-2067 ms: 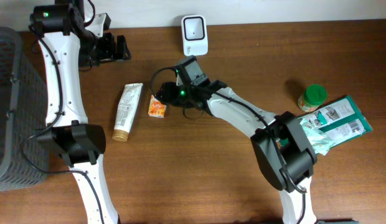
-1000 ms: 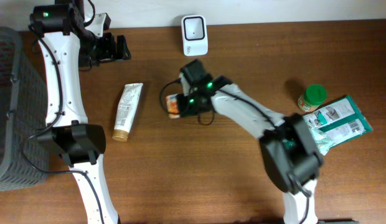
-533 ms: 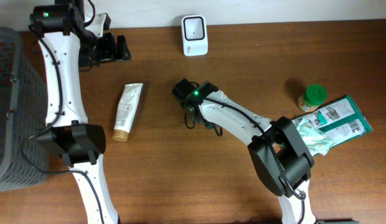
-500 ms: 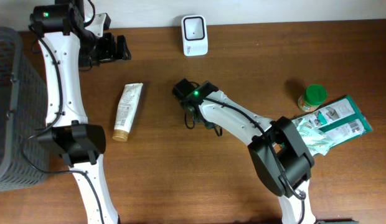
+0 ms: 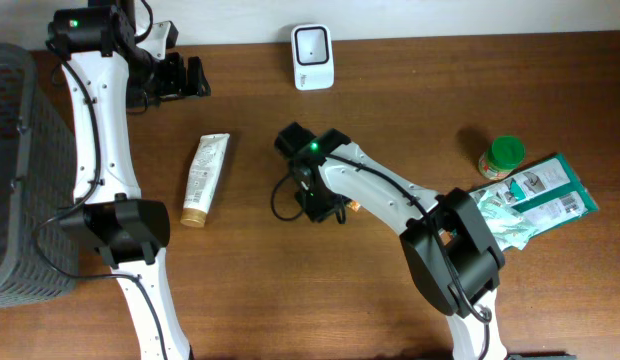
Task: Scan the item barcode
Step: 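Lift the Kleenex pack and turn it with the right gripper, then hold the Kleenex pack in front of the white scanner, then carry the Kleenex pack right and place it by the pouch, then reach the right gripper to the white tube and grasp it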
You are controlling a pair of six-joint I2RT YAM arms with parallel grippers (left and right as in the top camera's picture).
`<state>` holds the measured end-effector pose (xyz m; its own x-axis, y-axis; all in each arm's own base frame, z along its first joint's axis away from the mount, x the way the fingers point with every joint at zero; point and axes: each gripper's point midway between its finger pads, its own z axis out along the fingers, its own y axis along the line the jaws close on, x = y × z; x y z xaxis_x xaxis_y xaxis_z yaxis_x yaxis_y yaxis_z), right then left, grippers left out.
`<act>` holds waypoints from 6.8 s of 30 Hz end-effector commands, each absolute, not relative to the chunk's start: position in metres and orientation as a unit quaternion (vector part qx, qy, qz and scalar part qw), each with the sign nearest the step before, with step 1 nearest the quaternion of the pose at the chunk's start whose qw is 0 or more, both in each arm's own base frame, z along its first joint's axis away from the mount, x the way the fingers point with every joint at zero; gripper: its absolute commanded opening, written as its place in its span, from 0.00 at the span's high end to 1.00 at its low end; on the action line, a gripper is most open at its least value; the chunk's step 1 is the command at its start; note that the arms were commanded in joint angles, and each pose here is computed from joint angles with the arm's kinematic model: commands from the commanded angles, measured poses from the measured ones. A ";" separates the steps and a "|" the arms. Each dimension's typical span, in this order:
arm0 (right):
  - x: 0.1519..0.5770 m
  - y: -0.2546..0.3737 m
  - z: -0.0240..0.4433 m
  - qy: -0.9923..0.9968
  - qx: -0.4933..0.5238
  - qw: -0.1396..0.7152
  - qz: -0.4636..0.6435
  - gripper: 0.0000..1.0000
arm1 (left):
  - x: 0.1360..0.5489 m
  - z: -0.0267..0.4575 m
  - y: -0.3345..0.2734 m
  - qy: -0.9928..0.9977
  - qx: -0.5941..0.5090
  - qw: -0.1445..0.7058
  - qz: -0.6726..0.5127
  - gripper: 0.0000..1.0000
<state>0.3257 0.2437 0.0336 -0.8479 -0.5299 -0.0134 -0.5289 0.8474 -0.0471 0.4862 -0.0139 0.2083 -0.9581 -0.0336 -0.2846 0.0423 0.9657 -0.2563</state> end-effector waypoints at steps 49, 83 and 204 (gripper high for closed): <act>0.387 0.197 0.238 0.706 -0.100 0.055 0.698 0.96 | 0.485 0.223 -0.017 0.977 0.009 0.162 -0.135 0.01; 0.485 0.091 0.210 0.966 -0.079 0.240 -0.060 0.96 | 0.485 0.223 -0.017 0.977 0.009 0.162 -0.135 0.01; 0.410 0.446 0.061 0.903 0.015 0.101 0.417 0.25 | 0.489 0.219 0.077 0.982 -0.056 0.177 0.024 0.12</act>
<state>0.4188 0.4274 0.0824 -0.9639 0.0486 -0.2617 -0.1671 0.6546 0.7372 0.4912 0.0742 0.2057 -0.9411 -0.1074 -0.3206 -0.1173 0.9930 0.0115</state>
